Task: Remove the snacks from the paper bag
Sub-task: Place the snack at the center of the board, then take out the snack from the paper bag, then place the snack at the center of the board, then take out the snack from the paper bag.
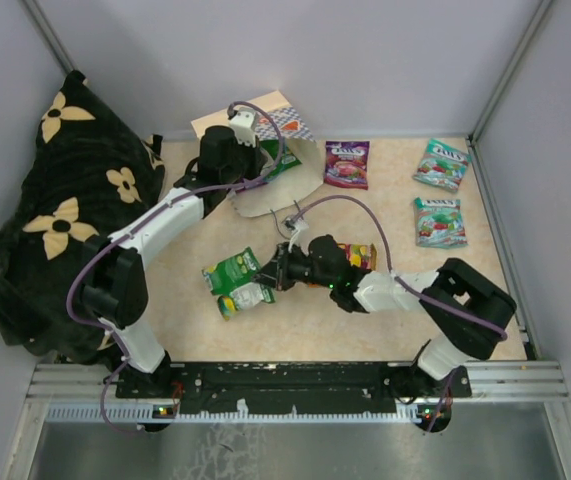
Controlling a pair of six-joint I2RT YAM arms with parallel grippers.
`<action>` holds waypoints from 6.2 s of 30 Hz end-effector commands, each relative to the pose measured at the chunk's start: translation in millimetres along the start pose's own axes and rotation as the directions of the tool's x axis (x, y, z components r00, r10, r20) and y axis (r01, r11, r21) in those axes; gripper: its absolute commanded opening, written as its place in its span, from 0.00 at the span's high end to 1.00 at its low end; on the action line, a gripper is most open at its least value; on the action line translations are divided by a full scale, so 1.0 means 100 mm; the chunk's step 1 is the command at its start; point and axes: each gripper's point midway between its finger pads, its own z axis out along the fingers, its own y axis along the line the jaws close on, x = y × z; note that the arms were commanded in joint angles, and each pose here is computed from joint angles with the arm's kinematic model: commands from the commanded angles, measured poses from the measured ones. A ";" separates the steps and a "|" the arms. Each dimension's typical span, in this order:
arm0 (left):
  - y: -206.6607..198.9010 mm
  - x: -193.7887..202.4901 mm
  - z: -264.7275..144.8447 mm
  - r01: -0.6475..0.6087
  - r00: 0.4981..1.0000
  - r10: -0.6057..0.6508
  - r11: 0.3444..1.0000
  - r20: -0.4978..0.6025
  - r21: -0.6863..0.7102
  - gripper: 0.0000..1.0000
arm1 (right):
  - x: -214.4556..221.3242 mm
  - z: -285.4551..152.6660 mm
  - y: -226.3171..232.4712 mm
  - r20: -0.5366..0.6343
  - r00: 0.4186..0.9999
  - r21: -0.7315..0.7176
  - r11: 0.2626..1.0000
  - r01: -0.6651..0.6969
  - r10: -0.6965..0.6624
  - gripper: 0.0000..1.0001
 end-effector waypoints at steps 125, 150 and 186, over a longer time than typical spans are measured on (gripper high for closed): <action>0.39 -0.40 -0.22 0.058 0.998 -0.057 0.993 0.015 -0.098 1.00 | -0.82 -0.60 -1.34 0.167 0.985 0.465 0.884 -0.053 -0.029 0.01; 0.33 -0.36 -0.31 0.107 0.994 -0.107 0.990 0.000 -0.088 1.00 | -1.78 1.37 -2.09 0.527 0.408 -0.092 0.527 -0.845 0.746 0.26; 0.52 -0.11 -0.30 0.162 0.984 -0.171 0.978 -0.058 -0.133 1.00 | -2.59 -0.38 -0.69 0.376 0.900 0.103 0.955 -0.279 0.222 1.00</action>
